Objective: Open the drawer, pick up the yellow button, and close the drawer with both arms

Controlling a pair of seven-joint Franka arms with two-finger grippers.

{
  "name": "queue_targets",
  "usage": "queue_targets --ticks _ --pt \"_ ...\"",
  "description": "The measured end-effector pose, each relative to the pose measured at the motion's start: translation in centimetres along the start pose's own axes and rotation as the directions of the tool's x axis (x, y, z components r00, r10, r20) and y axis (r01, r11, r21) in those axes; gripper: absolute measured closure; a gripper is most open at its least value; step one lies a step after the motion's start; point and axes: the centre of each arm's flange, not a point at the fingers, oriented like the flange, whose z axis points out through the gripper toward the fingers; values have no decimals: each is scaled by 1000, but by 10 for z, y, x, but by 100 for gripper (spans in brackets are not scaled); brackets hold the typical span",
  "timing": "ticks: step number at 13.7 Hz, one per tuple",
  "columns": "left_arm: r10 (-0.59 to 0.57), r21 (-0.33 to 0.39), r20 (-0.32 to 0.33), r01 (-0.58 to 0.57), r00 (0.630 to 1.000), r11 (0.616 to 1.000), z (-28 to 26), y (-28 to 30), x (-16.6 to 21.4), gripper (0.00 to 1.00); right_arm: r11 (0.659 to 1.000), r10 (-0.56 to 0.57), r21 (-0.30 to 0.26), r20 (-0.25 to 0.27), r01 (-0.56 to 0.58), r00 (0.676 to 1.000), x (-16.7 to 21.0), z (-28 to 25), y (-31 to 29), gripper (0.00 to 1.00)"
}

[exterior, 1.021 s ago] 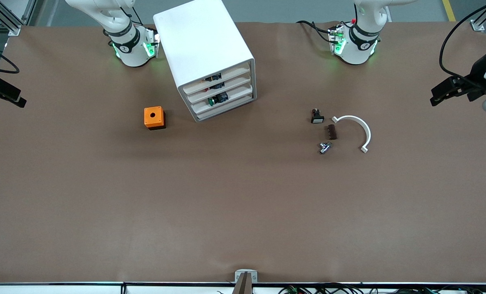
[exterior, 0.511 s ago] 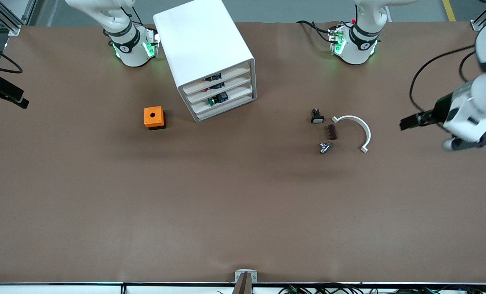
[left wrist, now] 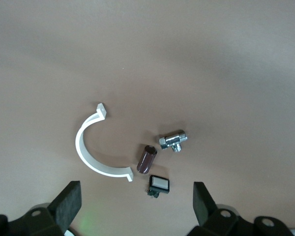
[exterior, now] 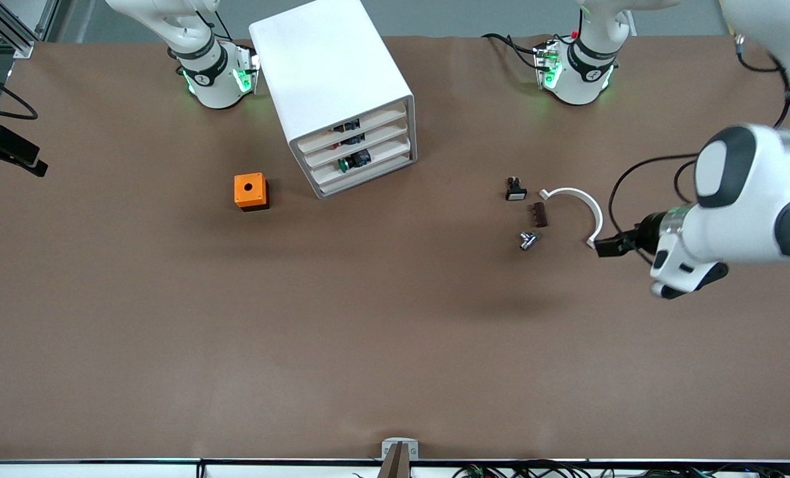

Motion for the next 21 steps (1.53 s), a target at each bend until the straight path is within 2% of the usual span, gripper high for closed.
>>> queue_targets --ticks 3,5,10,12,14,16,19,21 --pt "-52 23 27 51 998 998 31 38 7 0 1000 0 0 0 0 1000 0 0 0 0" --pt "-86 31 17 85 996 996 50 73 1 0 1000 1 0 2 -1 1000 0 1 0 0" --pt "-233 48 21 232 972 972 98 151 -35 0 1000 2 0 5 -2 1000 0 3 1 0" --pt "-306 62 16 304 952 951 106 174 -57 0 1000 2 0 9 -2 1000 0 5 1 0" --pt "-411 70 12 409 912 910 113 197 -81 0 1000 2 0 9 -2 1000 1 8 1 0" --pt "-521 73 40 517 853 853 120 219 -107 0 1000 1 0 7 -1 1000 2 9 1 0" --pt "-675 111 116 666 728 737 138 251 -147 0 1000 1 0 -5 -1 1000 3 9 1 0" --pt "-758 160 180 741 627 652 151 266 -166 0 1000 1 1 -19 -1 1000 5 8 0 0"
